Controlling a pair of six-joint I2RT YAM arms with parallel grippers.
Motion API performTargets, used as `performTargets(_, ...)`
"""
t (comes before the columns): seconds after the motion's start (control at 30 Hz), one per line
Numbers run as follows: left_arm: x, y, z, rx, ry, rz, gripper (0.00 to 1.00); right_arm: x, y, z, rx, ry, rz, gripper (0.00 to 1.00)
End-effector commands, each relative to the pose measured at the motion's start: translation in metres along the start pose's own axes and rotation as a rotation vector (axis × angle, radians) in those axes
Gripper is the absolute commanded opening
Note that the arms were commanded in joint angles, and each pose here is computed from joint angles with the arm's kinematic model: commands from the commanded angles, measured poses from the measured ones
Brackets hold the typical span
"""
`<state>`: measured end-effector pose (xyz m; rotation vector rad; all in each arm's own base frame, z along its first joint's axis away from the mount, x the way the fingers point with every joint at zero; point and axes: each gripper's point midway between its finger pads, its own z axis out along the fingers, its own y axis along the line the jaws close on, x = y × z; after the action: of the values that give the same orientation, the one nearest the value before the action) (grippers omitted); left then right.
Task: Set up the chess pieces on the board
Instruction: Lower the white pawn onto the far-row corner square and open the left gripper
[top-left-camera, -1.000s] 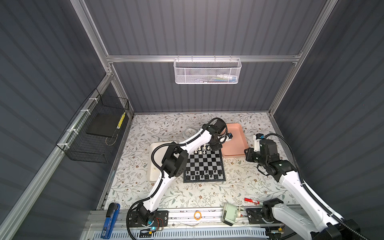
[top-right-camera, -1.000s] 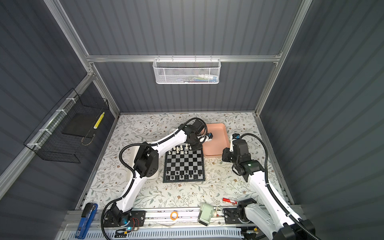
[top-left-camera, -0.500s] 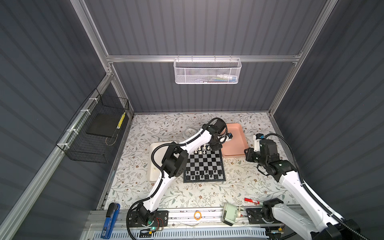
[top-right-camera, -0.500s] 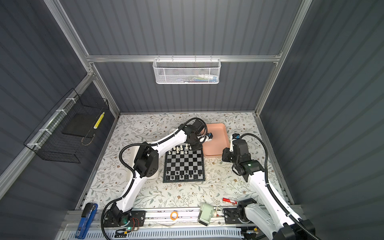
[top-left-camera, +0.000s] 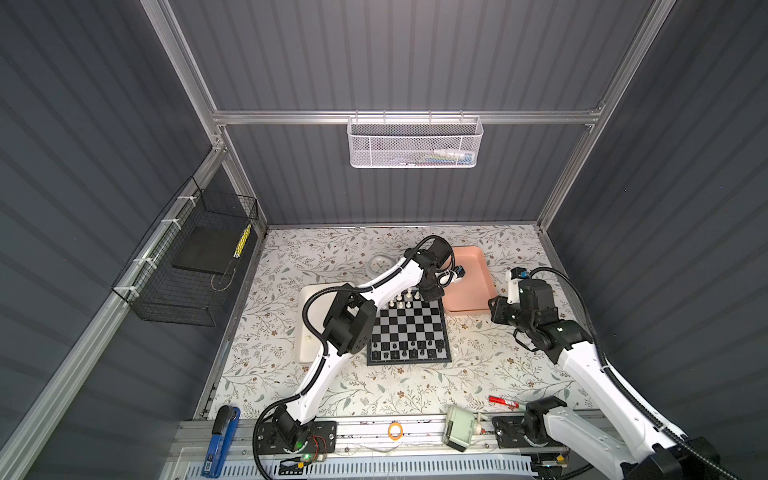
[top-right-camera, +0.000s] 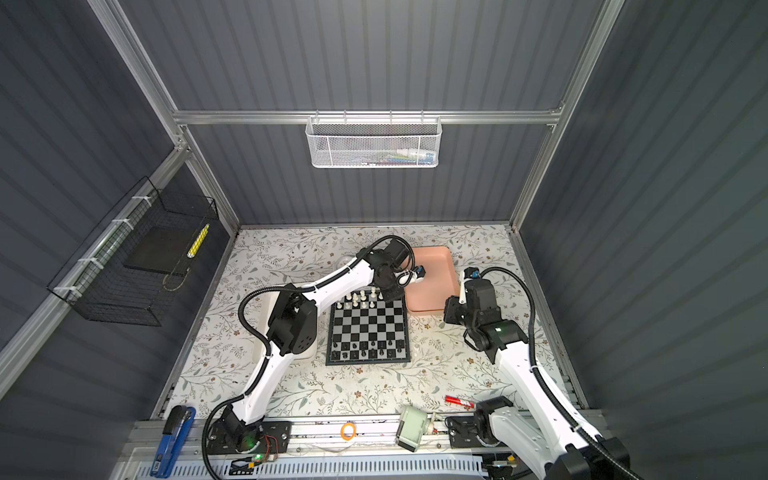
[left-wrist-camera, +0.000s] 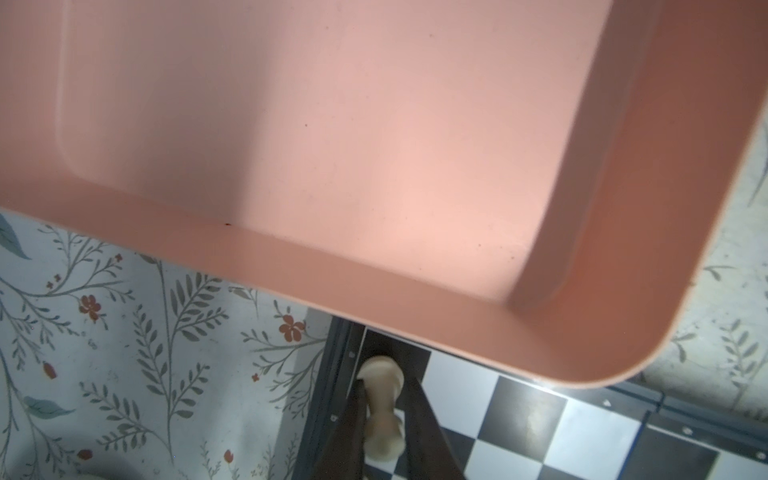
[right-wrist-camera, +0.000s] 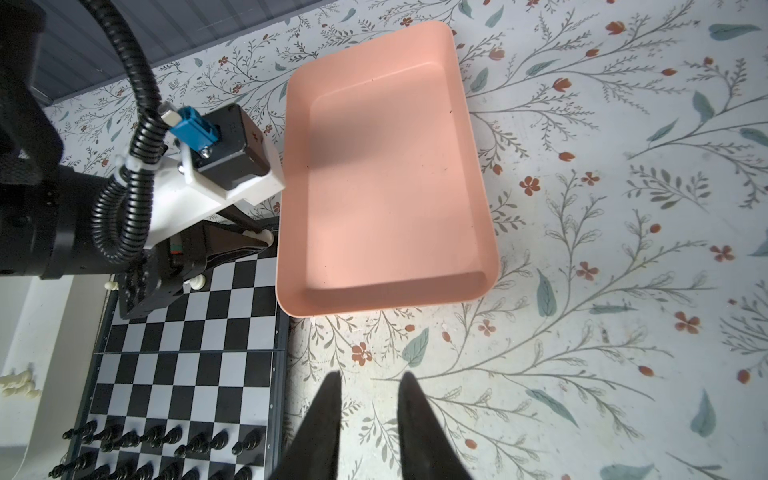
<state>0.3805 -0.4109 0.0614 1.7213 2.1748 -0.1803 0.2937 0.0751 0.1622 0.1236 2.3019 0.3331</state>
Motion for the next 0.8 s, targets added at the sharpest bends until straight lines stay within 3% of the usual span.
performTargets(0.0, 0.0086, -0.0092, 0.0150, 0.033, 0.043, 0.020, 0.21, 0.0059, -0.0038, 0.0025, 0.011, 0.016, -0.005, 0.27)
performTargets(0.57, 0.0062, -0.0091, 0.0145, 0.034, 0.038, 0.021, 0.26, 0.0057, -0.0039, 0.0030, 0.012, 0.014, -0.009, 0.27)
performTargets(0.77, 0.0038, -0.0062, 0.0120, 0.024, 0.031, 0.020, 0.35, 0.0047, -0.0043, 0.0031, 0.014, 0.012, -0.008, 0.27)
